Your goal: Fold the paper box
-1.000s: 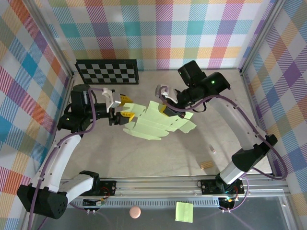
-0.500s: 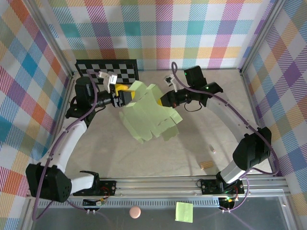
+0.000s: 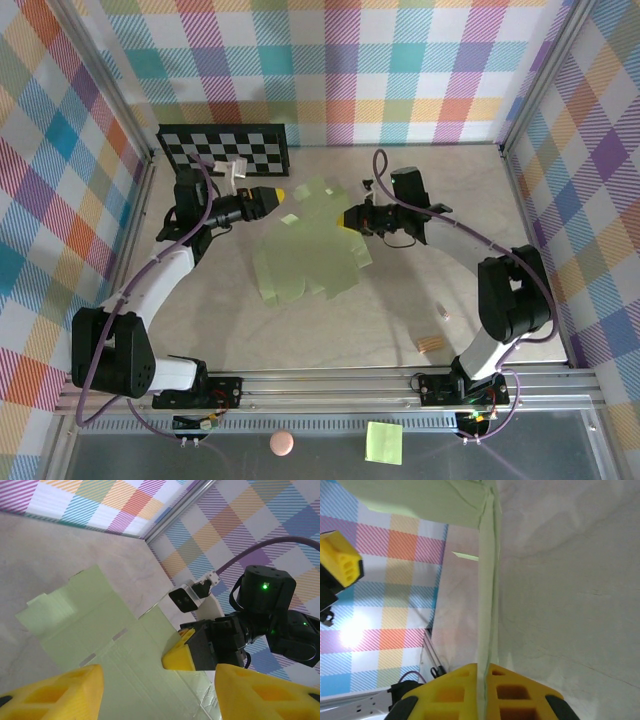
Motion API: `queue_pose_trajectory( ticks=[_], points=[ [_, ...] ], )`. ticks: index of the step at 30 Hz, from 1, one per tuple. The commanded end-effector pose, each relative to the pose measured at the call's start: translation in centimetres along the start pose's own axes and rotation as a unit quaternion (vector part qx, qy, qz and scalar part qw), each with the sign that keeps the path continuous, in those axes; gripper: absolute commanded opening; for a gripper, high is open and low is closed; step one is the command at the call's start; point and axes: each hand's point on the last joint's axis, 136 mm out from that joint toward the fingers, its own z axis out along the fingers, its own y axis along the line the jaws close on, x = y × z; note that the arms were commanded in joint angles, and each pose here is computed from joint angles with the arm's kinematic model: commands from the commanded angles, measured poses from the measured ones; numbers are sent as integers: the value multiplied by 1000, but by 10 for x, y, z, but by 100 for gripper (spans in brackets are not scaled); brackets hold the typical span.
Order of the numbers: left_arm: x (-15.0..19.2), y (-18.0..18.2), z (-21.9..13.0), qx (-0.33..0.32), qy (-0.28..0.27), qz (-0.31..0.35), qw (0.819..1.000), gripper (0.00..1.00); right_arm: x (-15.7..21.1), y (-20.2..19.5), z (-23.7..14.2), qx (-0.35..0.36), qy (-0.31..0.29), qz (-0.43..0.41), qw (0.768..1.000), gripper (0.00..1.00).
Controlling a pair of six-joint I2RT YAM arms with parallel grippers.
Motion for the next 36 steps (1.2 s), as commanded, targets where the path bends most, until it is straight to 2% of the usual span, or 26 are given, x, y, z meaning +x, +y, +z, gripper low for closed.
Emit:
queue_pose_trajectory(
  ticks=[1, 5, 11, 19, 27, 36],
  points=[
    [3, 2, 2, -8, 2, 3, 1000, 60, 7, -18, 0, 39, 13, -11, 999, 0],
    [11, 7, 4, -11, 10, -5, 1000, 59, 19, -45, 2, 96, 41, -7, 995, 0],
    [15, 8, 6, -9, 12, -7, 1000, 59, 32, -64, 10, 173, 86, -40, 980, 0],
    [20, 13, 5, -17, 14, -2, 1000, 59, 37, -75, 15, 290, 131, -122, 940, 0],
    [25, 18, 5, -26, 20, 12, 999, 59, 39, -65, 24, 366, 181, -252, 878, 0],
    [43, 49, 0, -111, 47, 36, 992, 54, 51, -57, 35, 346, 243, -426, 800, 0]
  ],
)
